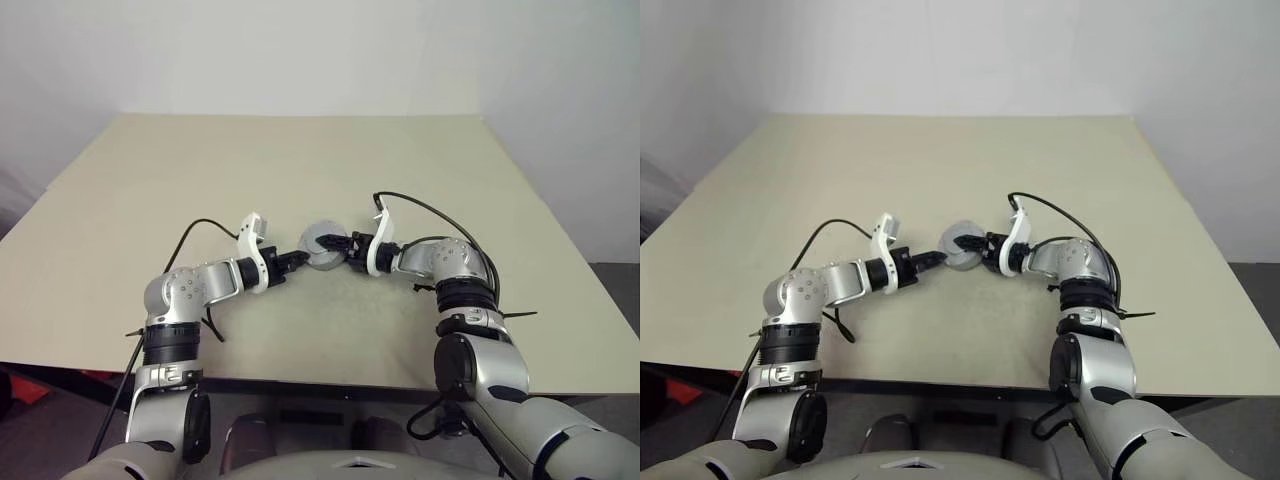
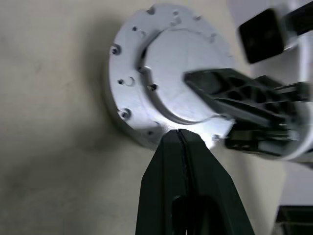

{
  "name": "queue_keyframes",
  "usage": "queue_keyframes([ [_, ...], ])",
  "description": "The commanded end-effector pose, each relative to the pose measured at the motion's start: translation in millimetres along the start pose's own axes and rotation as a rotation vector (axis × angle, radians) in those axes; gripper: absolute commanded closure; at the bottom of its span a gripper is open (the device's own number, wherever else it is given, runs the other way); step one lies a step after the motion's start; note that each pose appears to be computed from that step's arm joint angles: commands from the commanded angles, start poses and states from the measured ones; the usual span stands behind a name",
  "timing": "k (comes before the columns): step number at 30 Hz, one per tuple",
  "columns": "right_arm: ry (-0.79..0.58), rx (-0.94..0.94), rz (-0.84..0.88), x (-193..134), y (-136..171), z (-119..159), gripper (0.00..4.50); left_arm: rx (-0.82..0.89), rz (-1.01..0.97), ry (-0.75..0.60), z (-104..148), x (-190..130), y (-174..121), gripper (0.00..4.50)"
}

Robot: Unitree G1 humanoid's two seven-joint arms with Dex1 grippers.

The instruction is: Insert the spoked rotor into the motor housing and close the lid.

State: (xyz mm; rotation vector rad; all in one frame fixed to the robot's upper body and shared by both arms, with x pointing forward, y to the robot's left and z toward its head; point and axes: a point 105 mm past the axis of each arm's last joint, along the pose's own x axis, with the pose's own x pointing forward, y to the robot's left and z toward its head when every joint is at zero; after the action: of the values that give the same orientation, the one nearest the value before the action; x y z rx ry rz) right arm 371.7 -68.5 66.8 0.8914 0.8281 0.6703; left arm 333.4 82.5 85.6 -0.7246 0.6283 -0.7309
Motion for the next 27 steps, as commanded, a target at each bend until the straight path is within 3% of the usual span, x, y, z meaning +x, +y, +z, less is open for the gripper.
queue_keyframes([
  [1, -0.093, -0.024, 0.062, -2.0, 22.2, 24.0, 2.45, 0.018, -0.07, -0.087, 16.5, -10.8, -13.9, 4.5],
  [7, -0.171, 0.062, 0.194, 4.7, 57.9, 43.2, 2.45, -0.047, -0.076, -0.171, 22.9, -23.9, -8.9, 4.5],
  [14, -0.098, 0.056, 0.332, 3.3, 98.5, 37.3, 2.45, -0.129, -0.02, -0.261, 29.6, -34.7, 6.3, 4.5],
  [23, 0.03, 0.041, 0.347, -4.3, 95.9, 14.0, 2.45, -0.17, -0.096, -0.369, 43.4, -53.5, -5.8, 4.5],
  [27, 0.019, 0.044, 0.322, -2.7, 88.9, 14.5, 2.45, -0.142, -0.113, -0.388, 45.7, -60.2, -9.9, 3.59],
])
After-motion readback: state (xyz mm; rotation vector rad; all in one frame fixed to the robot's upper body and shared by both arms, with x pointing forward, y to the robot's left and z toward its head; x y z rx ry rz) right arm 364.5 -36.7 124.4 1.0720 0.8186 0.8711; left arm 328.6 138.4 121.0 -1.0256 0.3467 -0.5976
